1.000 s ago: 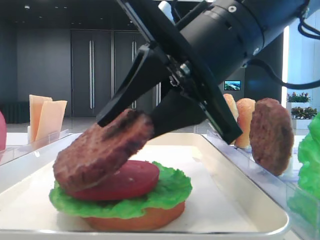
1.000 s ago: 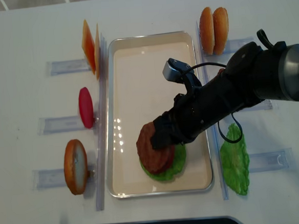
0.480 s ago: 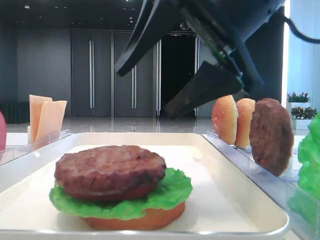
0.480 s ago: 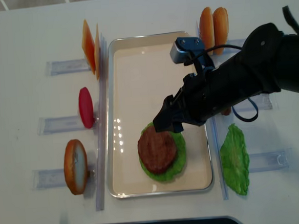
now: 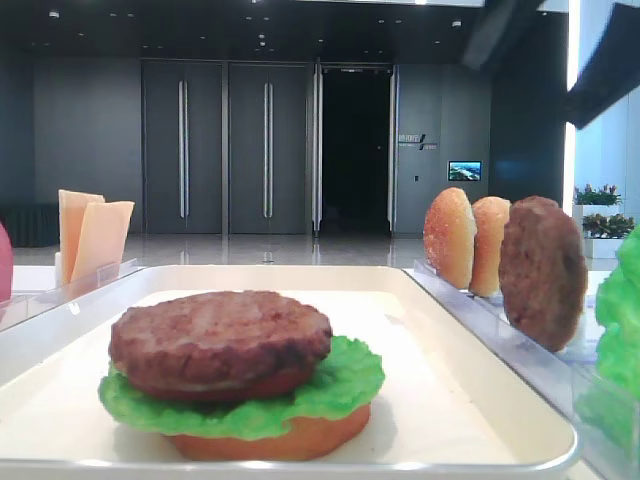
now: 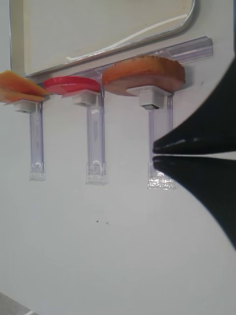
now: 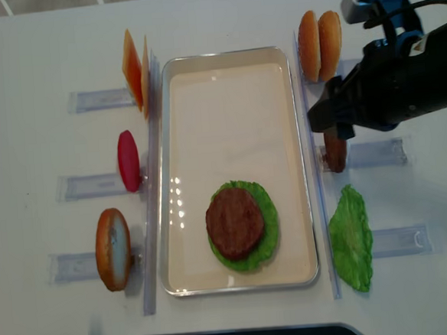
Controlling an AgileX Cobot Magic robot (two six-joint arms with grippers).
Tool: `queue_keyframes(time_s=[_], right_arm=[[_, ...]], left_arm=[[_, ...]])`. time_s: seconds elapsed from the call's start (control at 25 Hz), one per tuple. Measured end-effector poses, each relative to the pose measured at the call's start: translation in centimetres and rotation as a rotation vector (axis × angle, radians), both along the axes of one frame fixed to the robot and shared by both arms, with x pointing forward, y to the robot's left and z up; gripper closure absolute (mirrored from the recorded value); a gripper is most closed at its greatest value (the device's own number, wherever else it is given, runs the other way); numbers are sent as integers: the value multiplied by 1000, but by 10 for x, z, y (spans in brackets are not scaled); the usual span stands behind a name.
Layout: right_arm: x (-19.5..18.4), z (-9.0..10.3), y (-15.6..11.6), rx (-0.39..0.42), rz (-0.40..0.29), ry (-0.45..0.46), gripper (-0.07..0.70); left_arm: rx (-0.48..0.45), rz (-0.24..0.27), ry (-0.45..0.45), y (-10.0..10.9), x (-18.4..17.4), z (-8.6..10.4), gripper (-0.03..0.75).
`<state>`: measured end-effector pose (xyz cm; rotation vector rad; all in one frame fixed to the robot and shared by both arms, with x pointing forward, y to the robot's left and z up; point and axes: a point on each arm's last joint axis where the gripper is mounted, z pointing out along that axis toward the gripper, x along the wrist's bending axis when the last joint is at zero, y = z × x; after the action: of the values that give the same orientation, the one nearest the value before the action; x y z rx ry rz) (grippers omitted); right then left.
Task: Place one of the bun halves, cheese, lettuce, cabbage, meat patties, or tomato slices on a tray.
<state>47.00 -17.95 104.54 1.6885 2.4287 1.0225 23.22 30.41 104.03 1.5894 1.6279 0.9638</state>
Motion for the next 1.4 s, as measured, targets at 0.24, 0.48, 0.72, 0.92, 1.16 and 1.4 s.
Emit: queue_keyframes(time_s=[0.24, 0.48, 0.72, 0.92, 1.16, 1.4], right_arm=[[-5, 11, -64, -129, -220, 56, 103], [-18, 16, -117, -265, -396, 111, 103], [-33, 19, -131, -372, -437, 172, 103], [-55, 27, -130, -366, -456, 152, 103], [-108, 14, -126, -355, -471, 82, 103], [-157, 0, -122, -337, -491, -34, 103]], left_arm=[[0, 0, 0, 0, 0, 0, 715], [0, 0, 0, 0, 0, 0, 715], [0, 0, 0, 0, 0, 0, 715], [0, 0, 0, 0, 0, 0, 715], [0, 0, 0, 0, 0, 0, 715], [0, 0, 0, 0, 0, 0, 715]])
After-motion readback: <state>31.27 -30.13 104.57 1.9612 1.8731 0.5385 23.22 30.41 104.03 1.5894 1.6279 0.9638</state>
